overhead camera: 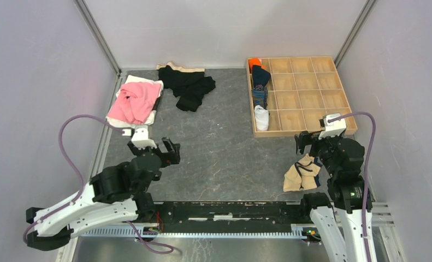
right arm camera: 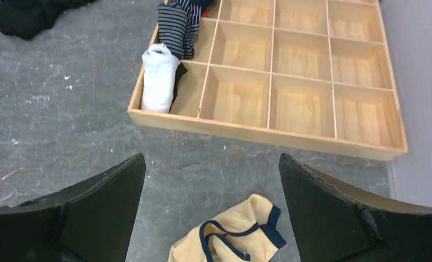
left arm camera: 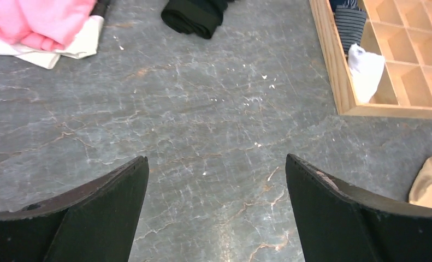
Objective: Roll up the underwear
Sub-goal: Reset both arms
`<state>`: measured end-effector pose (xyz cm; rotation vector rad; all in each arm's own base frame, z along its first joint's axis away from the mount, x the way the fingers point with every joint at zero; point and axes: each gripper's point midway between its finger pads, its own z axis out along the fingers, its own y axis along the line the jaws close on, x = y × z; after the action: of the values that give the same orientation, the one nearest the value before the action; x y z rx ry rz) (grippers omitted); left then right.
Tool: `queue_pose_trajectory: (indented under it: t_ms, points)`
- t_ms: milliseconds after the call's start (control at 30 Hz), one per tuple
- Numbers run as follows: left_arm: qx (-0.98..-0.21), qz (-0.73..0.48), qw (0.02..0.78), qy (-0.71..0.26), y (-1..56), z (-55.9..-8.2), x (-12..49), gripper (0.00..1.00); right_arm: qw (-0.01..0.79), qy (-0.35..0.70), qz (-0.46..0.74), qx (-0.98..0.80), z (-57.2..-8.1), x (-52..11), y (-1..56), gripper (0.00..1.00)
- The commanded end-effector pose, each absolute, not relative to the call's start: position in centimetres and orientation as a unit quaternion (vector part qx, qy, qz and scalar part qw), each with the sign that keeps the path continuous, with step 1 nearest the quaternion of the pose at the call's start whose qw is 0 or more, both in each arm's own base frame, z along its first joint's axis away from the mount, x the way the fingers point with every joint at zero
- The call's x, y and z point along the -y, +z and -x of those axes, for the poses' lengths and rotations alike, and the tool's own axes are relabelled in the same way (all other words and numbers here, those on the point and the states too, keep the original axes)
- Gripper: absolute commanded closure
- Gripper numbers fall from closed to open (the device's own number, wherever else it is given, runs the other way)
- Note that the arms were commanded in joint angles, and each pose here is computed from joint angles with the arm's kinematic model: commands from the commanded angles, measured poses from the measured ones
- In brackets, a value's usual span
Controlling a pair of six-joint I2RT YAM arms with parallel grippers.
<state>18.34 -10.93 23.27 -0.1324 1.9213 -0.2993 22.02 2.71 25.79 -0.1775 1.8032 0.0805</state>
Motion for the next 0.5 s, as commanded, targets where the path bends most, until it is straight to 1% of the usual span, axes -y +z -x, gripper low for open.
queue_pose_trajectory:
  t_ms: [0, 333, 467]
  points:
    - [-0.793, 0.096, 0.593, -0.099, 24.4, -18.3, 7.3, 0.0, 0.62, 0.033, 0.076, -0.78, -21.8, -2.8, 25.4, 0.02]
    - [-0.772, 0.12, 0.61, -0.136, 25.5, -17.9, 6.2, 0.0, 0.639, 0.04, 0.087, -0.763, -21.7, -3.3, 26.0, 0.02]
    - [-0.775, 0.112, 0.608, -0.13, 25.3, -18.0, 6.5, 0.0, 0.641, 0.037, 0.085, -0.762, -21.7, -3.2, 25.5, 0.02]
